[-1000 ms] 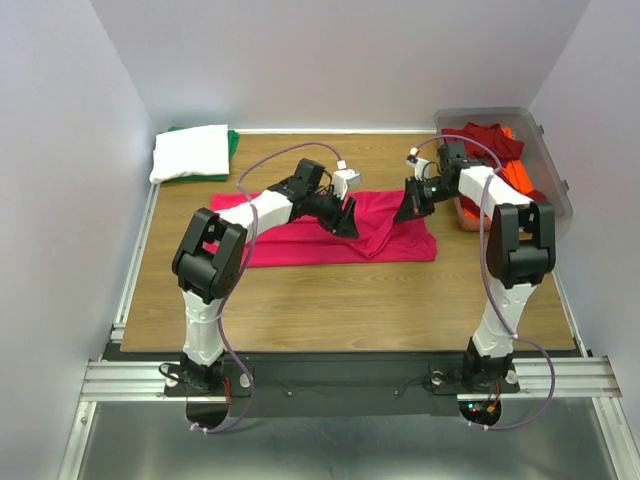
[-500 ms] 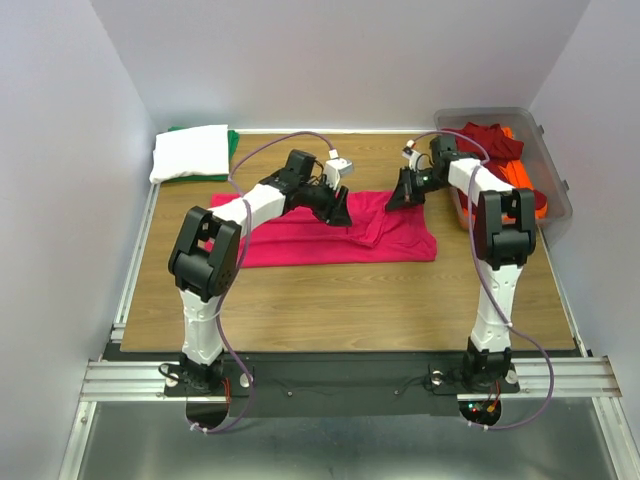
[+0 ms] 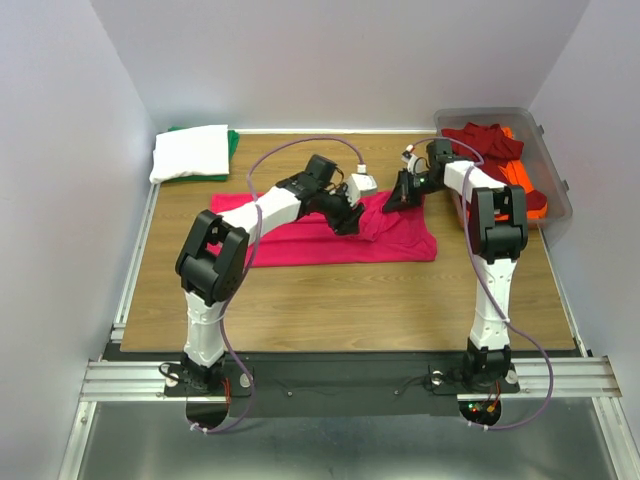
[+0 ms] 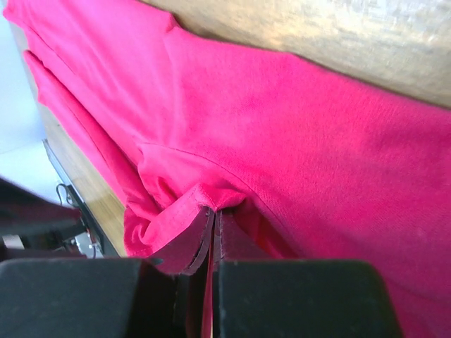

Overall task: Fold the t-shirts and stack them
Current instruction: Fold the tshirt

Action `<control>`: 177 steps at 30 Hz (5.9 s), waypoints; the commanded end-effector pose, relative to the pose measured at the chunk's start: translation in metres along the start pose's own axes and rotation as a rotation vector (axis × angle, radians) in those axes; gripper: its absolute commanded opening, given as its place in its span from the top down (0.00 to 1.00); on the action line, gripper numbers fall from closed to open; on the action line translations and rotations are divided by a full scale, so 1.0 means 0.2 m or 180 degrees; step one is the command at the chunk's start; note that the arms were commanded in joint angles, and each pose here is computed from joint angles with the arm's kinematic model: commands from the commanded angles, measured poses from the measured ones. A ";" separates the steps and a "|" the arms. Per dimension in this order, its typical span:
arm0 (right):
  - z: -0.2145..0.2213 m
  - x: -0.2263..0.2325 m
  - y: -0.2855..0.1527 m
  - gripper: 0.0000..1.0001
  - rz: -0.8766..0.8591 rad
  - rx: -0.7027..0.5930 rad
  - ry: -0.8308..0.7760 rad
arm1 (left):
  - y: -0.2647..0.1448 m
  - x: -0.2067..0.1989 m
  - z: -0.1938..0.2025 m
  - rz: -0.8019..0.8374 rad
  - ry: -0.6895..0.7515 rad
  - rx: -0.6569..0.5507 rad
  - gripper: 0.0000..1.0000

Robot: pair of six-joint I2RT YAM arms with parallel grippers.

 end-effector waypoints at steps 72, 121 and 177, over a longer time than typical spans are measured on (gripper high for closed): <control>0.48 -0.07 -0.50 0.46 0.1088 0.0578 -0.0851 | -0.63 0.33 0.40 -0.0780 -0.1175 0.0386 0.44; 0.21 0.22 -0.37 0.66 0.0739 0.0480 -0.1499 | -1.00 0.46 0.66 -0.1439 -0.1401 0.0668 0.48; -0.49 0.06 0.14 0.73 0.1799 -0.0750 -0.2013 | -0.59 -0.25 0.94 -0.0123 -0.0091 0.1942 0.65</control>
Point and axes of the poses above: each gripper's point midway between its finger pads, its own y axis out along the fingers, its own x axis along the line the jaws close on, z = x × y, the point moved 4 cm from there along -y, back along the fingers, and after that the axes turned 8 degrees about y, right-handed, at the moved point
